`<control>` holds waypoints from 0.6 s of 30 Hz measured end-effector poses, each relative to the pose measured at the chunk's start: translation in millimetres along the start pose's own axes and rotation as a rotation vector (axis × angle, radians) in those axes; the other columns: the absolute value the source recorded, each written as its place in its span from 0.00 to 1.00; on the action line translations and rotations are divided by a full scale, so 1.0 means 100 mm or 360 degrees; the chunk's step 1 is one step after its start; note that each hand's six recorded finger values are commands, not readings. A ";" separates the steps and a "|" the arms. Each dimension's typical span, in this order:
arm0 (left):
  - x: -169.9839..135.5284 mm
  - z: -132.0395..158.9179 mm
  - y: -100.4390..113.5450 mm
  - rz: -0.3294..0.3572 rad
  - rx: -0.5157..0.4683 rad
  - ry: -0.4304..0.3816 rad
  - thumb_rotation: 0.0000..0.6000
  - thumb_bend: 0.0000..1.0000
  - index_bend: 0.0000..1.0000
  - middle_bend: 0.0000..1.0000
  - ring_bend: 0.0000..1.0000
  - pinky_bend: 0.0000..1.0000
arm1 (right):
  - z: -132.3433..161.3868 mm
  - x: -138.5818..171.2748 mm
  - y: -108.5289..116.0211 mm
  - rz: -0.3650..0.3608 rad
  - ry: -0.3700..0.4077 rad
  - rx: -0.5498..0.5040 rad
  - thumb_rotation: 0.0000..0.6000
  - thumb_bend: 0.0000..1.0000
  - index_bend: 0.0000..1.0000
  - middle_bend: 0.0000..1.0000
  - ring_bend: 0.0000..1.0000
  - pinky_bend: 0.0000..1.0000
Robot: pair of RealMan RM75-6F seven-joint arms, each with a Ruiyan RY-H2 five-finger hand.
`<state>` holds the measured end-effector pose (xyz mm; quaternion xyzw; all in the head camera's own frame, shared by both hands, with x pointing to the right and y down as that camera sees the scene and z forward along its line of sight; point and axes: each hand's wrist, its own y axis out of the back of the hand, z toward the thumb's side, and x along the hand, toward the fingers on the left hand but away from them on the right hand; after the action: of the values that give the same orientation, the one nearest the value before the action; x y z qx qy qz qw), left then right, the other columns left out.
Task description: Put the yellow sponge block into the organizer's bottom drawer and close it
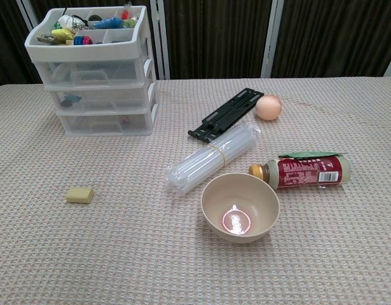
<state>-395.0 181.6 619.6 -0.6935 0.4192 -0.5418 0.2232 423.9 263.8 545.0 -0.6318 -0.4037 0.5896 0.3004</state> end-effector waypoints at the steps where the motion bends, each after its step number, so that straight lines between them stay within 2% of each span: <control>1: 0.05 0.00 -0.02 -0.0027 -0.0046 0.0032 1.00 0.64 0.00 0.97 0.86 0.66 | 0.00 0.00 0.00 0.0002 -0.0001 -0.0001 1.00 0.10 0.16 0.00 0.00 0.00; 9: 0.49 0.18 -0.31 -0.0250 -0.0457 0.0266 1.00 0.66 0.00 0.97 0.86 0.66 | -0.01 -0.02 -0.02 0.0017 -0.0003 -0.0014 1.00 0.10 0.16 0.00 0.00 0.00; 12: 0.64 0.32 -0.44 -0.0328 -0.0582 0.0300 1.00 0.67 0.00 0.97 0.86 0.67 | -0.01 -0.02 -0.01 0.0018 -0.0004 -0.0024 1.00 0.10 0.16 0.00 0.00 0.00; 18: 0.97 0.57 -0.67 -0.0428 -0.0701 0.0329 1.00 0.68 0.00 0.97 0.86 0.67 | -0.01 -0.02 0.00 0.0011 0.0008 -0.0017 1.00 0.10 0.16 0.00 0.00 0.00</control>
<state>-312.4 129.8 707.7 -0.7157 0.4515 -0.5303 -0.0508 425.1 262.2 546.3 -0.6363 -0.4039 0.5870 0.2958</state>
